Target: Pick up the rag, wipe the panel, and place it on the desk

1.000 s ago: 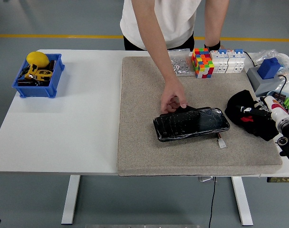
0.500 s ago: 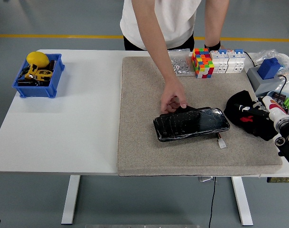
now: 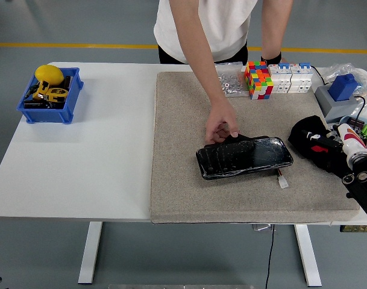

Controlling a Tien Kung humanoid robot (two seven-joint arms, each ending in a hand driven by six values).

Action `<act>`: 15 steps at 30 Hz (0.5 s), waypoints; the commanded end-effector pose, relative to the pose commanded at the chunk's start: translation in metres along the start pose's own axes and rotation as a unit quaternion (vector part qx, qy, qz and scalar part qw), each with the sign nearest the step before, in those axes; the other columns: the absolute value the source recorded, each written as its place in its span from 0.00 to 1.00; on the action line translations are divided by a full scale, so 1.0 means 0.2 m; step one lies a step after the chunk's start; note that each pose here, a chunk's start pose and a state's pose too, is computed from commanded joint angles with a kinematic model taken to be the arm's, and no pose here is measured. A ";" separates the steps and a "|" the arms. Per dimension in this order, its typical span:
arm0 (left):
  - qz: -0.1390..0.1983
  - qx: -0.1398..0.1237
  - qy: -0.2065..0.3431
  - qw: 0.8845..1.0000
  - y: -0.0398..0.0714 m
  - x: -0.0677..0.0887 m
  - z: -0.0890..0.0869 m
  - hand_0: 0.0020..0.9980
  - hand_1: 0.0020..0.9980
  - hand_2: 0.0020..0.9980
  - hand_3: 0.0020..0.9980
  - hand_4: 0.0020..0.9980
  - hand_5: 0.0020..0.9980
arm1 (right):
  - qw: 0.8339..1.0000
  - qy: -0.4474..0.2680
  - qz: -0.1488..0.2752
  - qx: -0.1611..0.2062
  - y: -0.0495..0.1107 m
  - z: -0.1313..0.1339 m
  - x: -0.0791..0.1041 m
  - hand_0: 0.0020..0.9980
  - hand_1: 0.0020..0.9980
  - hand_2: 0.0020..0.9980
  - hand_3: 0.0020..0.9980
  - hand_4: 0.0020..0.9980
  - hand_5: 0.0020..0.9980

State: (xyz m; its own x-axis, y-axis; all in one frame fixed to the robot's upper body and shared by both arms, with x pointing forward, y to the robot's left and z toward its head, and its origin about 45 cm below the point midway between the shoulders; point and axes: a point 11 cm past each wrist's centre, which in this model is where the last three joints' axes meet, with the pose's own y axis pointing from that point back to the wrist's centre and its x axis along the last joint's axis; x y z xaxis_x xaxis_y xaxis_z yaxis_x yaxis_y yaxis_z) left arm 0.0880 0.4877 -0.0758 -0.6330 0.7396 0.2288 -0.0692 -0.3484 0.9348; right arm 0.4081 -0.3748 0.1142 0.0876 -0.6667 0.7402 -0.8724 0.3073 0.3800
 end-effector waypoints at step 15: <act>0.000 -0.001 0.001 1.000 0.00 0.00 0.00 0.68 0.73 0.73 0.61 0.67 0.63 | 0.999 0.032 -0.020 -0.004 0.01 0.04 -0.08 0.82 0.82 0.87 0.94 1.00 0.57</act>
State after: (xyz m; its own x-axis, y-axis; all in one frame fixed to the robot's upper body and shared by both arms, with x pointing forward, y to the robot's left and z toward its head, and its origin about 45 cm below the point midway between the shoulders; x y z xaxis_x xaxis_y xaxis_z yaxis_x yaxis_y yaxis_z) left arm 0.0881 0.4882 -0.0755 -0.6340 0.7387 0.2287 -0.0701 -0.3495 0.9343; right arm 0.4013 -0.3690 0.0988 0.1524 -0.6338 0.7583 -0.8641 0.2869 0.4135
